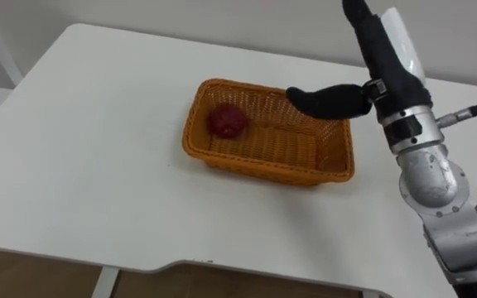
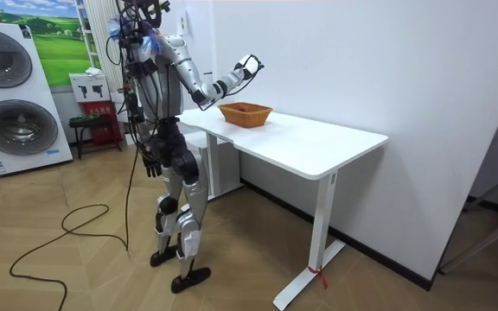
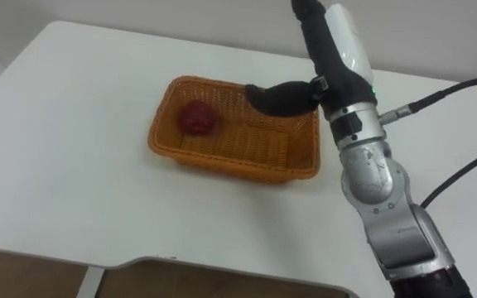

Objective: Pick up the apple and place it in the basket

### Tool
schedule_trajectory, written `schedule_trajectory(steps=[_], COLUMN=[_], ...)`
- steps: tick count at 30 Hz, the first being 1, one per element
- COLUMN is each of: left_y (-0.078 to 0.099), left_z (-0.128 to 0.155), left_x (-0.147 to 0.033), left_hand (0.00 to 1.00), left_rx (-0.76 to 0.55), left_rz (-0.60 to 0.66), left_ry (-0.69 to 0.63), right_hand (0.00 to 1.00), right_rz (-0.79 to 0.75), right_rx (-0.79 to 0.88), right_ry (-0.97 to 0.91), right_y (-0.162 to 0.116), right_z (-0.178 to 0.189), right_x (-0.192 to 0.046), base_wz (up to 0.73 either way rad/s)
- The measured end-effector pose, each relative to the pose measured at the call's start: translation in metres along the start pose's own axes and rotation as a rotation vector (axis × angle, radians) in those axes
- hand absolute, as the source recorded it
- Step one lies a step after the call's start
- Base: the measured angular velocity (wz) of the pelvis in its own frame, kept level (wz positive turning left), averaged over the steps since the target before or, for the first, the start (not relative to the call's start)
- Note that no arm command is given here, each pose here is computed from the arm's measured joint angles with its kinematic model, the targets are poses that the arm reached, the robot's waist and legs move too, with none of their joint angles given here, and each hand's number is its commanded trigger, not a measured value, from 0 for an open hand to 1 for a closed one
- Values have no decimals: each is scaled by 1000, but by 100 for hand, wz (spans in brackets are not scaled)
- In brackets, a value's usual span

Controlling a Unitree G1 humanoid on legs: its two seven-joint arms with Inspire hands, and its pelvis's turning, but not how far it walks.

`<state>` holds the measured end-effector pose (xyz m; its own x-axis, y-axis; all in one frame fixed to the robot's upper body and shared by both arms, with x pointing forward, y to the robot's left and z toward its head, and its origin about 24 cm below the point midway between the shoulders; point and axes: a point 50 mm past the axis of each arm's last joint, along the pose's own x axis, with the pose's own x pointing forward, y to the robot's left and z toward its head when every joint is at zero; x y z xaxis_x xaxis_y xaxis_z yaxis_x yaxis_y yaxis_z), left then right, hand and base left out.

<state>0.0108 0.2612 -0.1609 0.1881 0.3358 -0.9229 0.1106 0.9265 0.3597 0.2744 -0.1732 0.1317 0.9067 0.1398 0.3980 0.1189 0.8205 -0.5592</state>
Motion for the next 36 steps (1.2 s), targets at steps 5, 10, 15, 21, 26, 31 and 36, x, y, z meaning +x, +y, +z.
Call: schedule_trajectory(steps=[5, 10, 15, 21, 26, 31, 36], left_y=[1, 3, 7, 11, 14, 18, 12], left_z=[-13, -32, -45, -50, -51, -41, -30], left_x=[-2, -6, -9, -11, -12, -10, -9], left_hand=[0, 0, 0, 0, 0, 0, 0], left_rx=[-19, -55, -126, -154, -206, -232, -263], left_rz=[26, 42, 91, 138, 162, 191, 172], left_ry=[40, 88, 120, 128, 139, 111, 99], right_hand=[0, 0, 0, 0, 0, 0, 0], right_rz=[-199, -510, -940, -1319, -1611, -1799, -1853], right_rx=[3, -13, -86, -33, 85, 260, 472], right_ry=[-9, -21, 58, 285, 581, 937, 1522], right_y=[-28, -75, -134, -169, -180, -164, -87], right_z=[-1, -1, -18, -57, -98, -139, -169], right_x=[1, -7, -49, -107, -168, -234, -338], base_wz=[1, 0, -3, -10, -5, -9, 4])
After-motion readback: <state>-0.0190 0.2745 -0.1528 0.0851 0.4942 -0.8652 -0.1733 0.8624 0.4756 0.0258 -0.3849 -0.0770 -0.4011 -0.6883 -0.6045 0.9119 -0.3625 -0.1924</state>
